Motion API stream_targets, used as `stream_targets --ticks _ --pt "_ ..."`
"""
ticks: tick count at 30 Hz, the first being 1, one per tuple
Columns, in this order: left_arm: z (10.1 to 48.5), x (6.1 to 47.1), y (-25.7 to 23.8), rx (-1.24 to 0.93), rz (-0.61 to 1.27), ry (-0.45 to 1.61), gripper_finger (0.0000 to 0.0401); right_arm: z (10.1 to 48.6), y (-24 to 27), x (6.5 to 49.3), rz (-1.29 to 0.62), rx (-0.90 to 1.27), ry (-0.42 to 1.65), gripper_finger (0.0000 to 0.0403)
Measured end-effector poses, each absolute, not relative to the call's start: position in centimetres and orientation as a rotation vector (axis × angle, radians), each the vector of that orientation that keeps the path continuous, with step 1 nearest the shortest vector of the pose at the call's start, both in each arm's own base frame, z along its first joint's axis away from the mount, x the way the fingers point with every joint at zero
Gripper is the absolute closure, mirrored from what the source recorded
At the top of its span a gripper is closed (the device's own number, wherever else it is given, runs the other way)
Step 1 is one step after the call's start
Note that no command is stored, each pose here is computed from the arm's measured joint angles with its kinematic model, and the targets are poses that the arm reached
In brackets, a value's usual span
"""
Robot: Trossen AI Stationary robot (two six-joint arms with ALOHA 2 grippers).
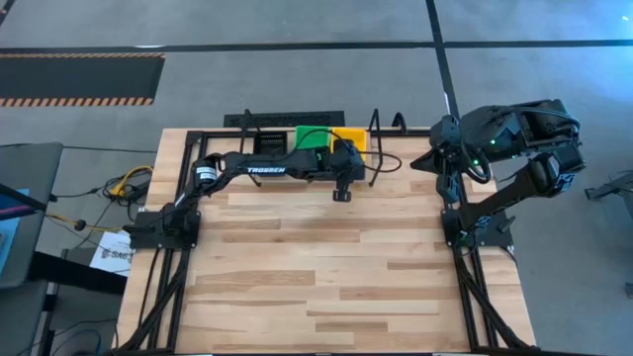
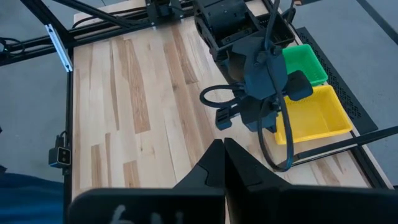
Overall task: Stack baskets on shelf by color
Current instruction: Adjust the stacked yellow bins on the shelf, then return to Home Position
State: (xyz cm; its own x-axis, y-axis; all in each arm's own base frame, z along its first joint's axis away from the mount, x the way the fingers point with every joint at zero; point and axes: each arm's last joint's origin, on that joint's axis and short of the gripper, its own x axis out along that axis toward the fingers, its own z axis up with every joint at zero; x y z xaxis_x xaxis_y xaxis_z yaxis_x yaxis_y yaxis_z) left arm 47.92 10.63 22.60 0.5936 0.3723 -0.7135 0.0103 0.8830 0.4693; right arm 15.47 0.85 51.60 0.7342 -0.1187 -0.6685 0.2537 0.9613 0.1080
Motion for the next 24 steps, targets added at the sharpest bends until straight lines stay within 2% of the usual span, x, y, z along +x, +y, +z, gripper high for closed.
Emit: stream_targets --ticks 11,18,24 --pt "24.7 48.4 7.2 0.483 0.151 0.924 0.0401 51.6 0.9 15.5 -0.203 0.188 0.719 0.0395" --pt "31.6 47.2 3.9 0.341 0.163 0.951 0.0401 51.9 0.8 14.7 -0.211 0.034 0.702 0.0400" --pt "36.4 42.6 2.4 0.248 0.234 1.015 0.0401 53.4 1.0 8.9 -0.140 0.043 0.546 0.0401"
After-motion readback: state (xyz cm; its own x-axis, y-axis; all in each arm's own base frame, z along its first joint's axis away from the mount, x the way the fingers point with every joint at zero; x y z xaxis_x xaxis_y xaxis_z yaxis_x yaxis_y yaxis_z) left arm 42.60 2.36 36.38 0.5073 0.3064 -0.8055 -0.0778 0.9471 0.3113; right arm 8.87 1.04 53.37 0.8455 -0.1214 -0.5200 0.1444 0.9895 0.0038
